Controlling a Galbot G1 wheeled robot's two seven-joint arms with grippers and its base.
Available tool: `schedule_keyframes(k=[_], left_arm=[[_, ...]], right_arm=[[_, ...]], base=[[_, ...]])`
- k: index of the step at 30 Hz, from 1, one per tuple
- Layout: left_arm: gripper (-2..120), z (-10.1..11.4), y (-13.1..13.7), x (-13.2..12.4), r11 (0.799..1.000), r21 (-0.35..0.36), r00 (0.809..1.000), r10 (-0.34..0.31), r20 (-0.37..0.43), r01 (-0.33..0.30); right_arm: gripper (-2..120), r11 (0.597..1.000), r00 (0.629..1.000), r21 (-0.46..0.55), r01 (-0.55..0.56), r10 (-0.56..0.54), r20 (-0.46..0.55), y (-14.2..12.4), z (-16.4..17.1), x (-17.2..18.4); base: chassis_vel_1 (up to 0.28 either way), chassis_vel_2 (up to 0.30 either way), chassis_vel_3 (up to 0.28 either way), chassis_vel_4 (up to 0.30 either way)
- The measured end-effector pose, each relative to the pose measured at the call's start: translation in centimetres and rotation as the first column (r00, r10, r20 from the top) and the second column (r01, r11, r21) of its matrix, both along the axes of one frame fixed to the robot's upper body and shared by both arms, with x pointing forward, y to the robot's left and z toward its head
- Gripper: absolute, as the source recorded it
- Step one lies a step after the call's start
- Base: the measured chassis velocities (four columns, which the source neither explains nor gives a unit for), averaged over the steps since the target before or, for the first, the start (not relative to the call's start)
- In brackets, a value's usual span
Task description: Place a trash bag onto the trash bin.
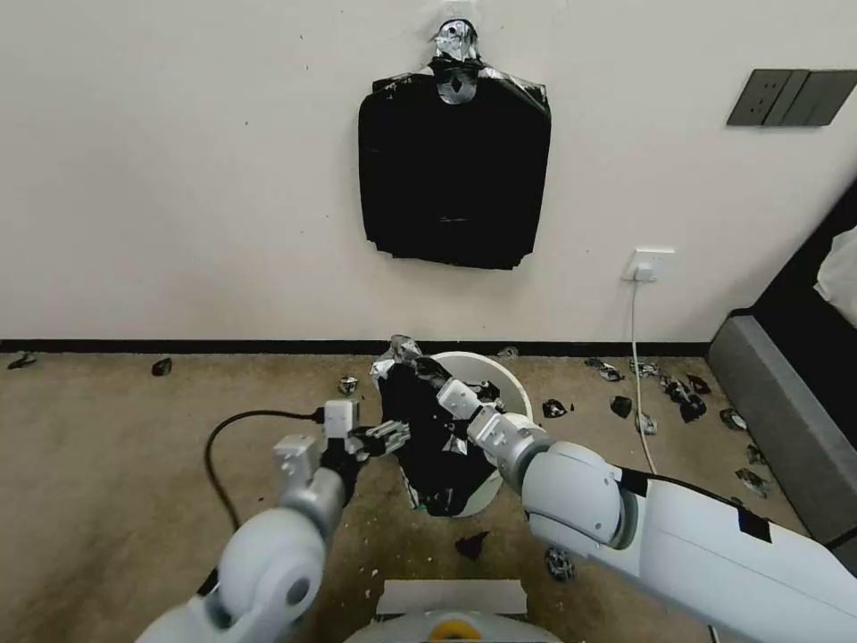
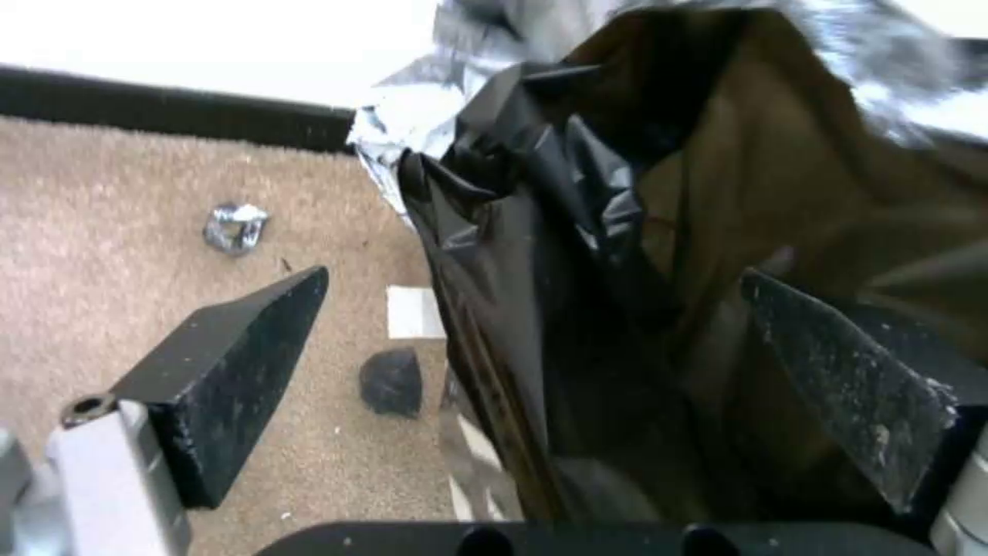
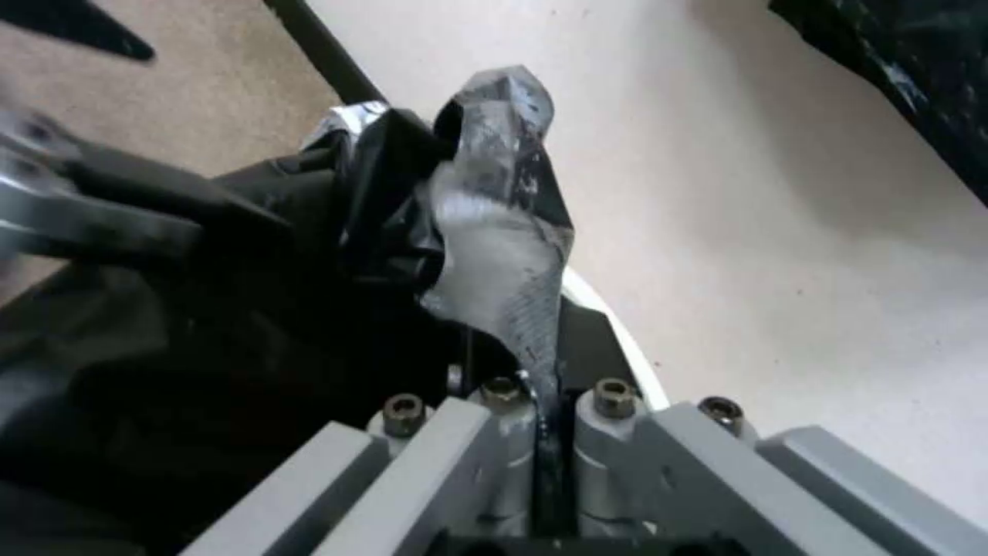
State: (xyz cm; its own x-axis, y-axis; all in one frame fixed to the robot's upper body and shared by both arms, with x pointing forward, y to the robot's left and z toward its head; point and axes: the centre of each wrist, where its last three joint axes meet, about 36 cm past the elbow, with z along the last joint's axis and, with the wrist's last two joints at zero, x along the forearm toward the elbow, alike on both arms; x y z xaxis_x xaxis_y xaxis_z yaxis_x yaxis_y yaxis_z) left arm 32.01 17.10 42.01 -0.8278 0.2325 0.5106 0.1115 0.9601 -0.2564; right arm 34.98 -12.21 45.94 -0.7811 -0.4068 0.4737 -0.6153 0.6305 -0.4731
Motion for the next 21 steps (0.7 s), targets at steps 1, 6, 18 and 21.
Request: schedule_keyframes(k=[1, 6, 18, 21], left_arm=[[100, -0.2, -0.5, 1.0, 1.000, 0.003, 1.000, 0.016, -0.019, -0.016], [100, -0.2, -1.9, 3.6, 0.999, 0.009, 0.995, 0.051, -0.086, -0.051], [100, -0.5, -4.6, 6.2, 0.998, 0.050, 0.965, 0.059, -0.256, -0.047], [93, -0.3, -5.0, 6.8, 0.998, 0.056, 0.953, 0.056, -0.297, -0.041]], right_arm=[[0, 1.000, 1.000, -0.001, 0.004, -0.004, 0.000, -0.2, 0.0, 0.0], [0, 1.000, 1.000, -0.007, 0.012, -0.012, -0.001, -0.6, -0.3, 0.1], [0, 1.000, 1.000, -0.004, 0.023, -0.023, 0.002, -0.8, -0.5, 0.3], [0, 1.000, 1.000, -0.003, 0.025, -0.025, 0.003, -0.9, -0.5, 0.4]], base=[[0.000, 0.000, 0.000, 0.000], [0.000, 0.000, 0.000, 0.000], [0.000, 0.000, 0.000, 0.000], [0.000, 0.000, 0.000, 0.000]])
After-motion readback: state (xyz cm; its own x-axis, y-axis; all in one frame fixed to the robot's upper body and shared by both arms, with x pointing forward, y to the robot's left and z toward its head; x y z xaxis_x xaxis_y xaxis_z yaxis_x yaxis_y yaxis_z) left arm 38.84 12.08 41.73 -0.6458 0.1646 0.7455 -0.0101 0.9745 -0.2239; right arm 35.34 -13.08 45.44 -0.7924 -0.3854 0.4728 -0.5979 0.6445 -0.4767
